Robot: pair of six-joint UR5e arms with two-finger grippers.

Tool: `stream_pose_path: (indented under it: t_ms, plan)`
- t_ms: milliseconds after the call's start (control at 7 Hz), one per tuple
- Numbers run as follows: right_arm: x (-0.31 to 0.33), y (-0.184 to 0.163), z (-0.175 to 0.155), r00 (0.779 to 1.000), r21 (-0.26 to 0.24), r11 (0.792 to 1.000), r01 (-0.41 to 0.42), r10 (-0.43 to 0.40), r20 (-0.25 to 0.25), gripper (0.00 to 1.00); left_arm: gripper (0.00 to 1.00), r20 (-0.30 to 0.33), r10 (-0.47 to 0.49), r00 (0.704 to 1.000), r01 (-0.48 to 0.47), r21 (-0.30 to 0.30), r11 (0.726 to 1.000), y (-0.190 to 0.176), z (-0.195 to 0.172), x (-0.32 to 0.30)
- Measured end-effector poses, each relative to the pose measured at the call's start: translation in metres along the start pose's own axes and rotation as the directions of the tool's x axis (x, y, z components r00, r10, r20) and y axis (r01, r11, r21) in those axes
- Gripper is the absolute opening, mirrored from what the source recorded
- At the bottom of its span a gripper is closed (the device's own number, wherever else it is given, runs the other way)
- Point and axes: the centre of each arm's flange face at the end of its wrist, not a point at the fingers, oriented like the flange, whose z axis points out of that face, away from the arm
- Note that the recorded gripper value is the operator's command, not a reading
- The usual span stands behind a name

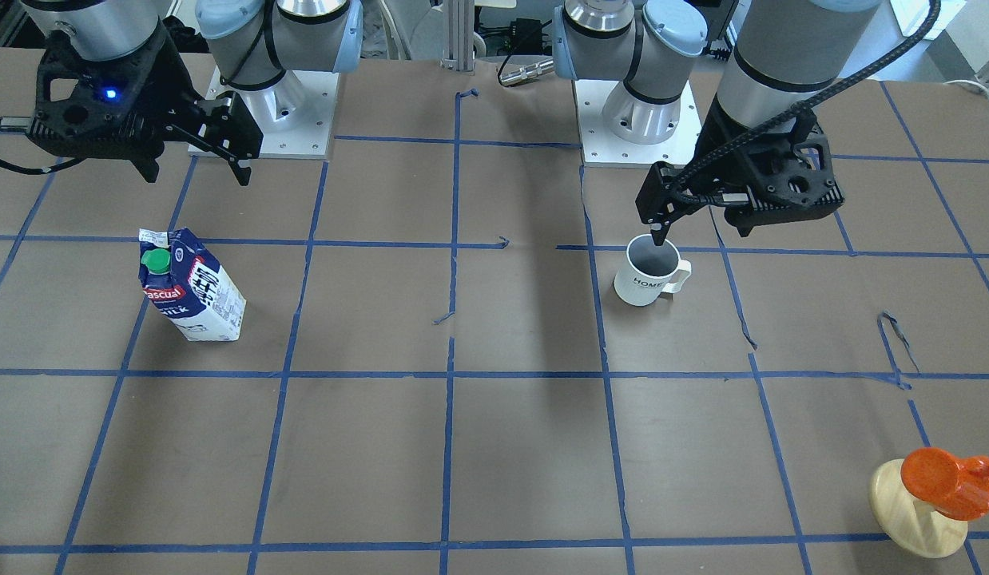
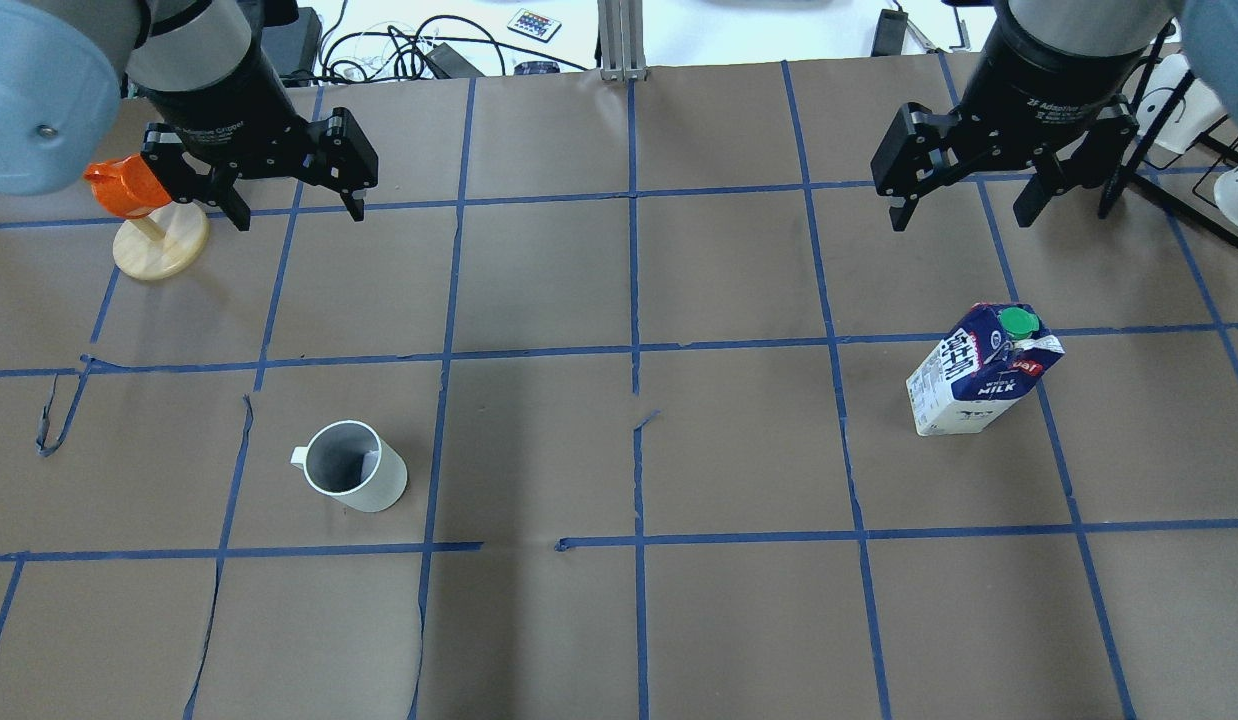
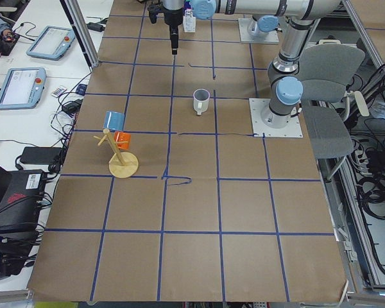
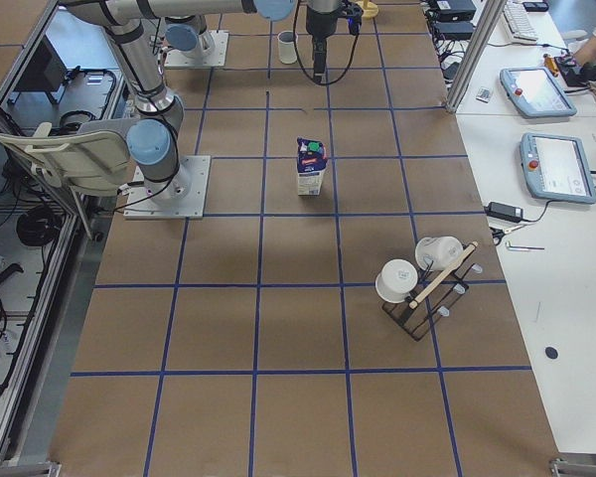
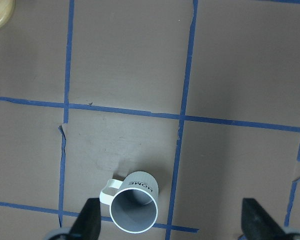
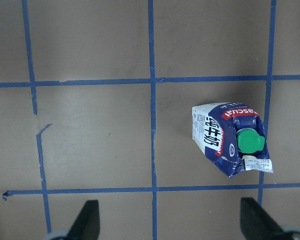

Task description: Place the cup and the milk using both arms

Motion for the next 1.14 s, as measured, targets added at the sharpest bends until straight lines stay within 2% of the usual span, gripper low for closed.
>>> stream_pose_path:
  t_ms: [429, 857, 1143]
  plan:
    - [-0.0002, -0.0062, 0.0034, 1.000, 0.010, 1.000, -0.007, 0.006, 0.002, 1.00, 1.00, 0.001, 0.001, 1.000, -0.001, -0.006, 1.000, 0.0010, 0.0043, 0.0005]
    - [0.0010, -0.0091, 0.0038, 1.000, 0.017, 1.000, 0.001, -0.001, -0.002, 1.00, 1.00, -0.067, 0.039, 0.997, -0.040, -0.006, 0.999, -0.0010, 0.0046, 0.0039]
    - [0.0021, -0.0092, 0.0022, 1.000, 0.019, 0.999, 0.026, -0.026, 0.001, 1.00, 1.00, -0.075, 0.058, 0.995, -0.058, -0.004, 0.998, -0.0016, 0.0040, 0.0018]
